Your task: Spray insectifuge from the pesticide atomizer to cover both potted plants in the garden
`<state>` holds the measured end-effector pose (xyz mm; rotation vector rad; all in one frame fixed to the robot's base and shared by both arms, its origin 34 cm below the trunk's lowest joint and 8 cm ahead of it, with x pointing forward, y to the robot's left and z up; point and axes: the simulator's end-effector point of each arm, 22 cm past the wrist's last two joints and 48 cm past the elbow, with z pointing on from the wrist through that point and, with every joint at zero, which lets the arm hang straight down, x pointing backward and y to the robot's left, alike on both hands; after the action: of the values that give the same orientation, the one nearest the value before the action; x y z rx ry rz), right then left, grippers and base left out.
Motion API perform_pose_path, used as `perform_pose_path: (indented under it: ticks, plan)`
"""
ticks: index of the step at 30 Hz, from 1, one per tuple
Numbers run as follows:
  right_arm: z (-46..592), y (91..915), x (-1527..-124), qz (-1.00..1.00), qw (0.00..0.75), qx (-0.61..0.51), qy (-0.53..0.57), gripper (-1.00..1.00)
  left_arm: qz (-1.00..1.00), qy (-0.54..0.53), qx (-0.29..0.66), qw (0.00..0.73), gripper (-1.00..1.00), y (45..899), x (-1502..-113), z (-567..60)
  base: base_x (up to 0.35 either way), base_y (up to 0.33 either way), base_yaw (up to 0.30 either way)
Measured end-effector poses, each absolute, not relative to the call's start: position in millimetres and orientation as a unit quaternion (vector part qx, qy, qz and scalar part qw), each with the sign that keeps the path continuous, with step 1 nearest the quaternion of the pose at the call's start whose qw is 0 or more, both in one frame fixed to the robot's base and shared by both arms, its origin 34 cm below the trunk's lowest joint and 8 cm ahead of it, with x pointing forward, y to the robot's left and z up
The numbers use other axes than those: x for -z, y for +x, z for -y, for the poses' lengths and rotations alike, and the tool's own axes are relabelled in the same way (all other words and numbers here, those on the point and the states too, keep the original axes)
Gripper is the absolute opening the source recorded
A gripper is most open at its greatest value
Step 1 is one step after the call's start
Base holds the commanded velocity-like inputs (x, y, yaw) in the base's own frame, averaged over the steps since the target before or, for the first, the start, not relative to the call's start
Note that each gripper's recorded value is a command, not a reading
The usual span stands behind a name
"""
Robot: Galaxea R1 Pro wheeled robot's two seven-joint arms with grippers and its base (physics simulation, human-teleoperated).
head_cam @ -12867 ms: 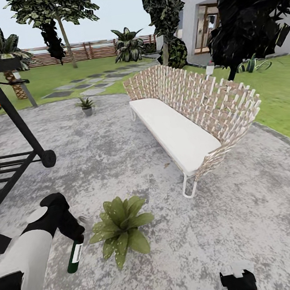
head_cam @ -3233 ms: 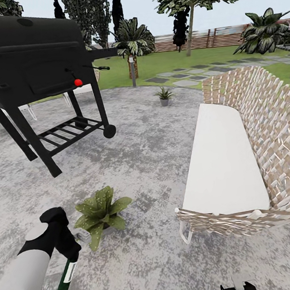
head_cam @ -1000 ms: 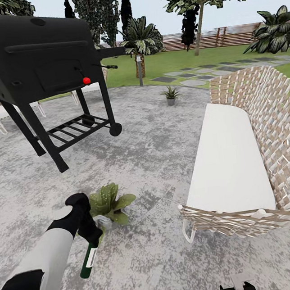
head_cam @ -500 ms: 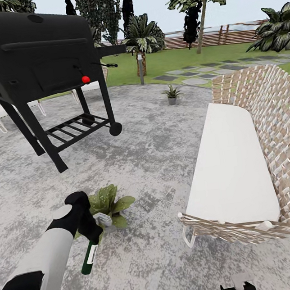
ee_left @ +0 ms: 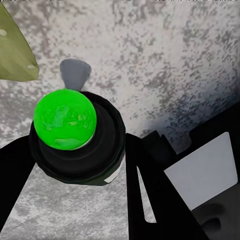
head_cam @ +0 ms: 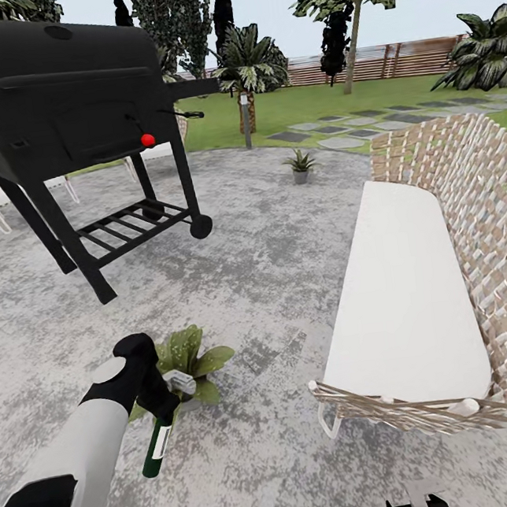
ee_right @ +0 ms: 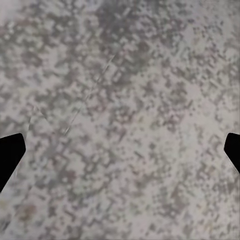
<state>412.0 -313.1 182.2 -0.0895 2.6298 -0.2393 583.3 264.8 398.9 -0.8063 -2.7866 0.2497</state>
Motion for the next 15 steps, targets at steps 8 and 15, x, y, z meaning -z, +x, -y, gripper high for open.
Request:
perform_pose_path:
  ticks: [8,15]
  plan:
    - [313.0,411.9,-181.9,-0.965,0.247,0.088,-0.033,1.0,0.951,-0.274,-0.085,0.116,-1.0,582.7,-398.2,-266.5,-0.118,-0.059,0.0]
    - [313.0,412.0,-182.1,-0.964,0.247,0.088,-0.033,1.0,0.955,-0.256,-0.101,0.114,-1.0,576.9,-394.5,-266.9,-0.031,0.0,0.0]
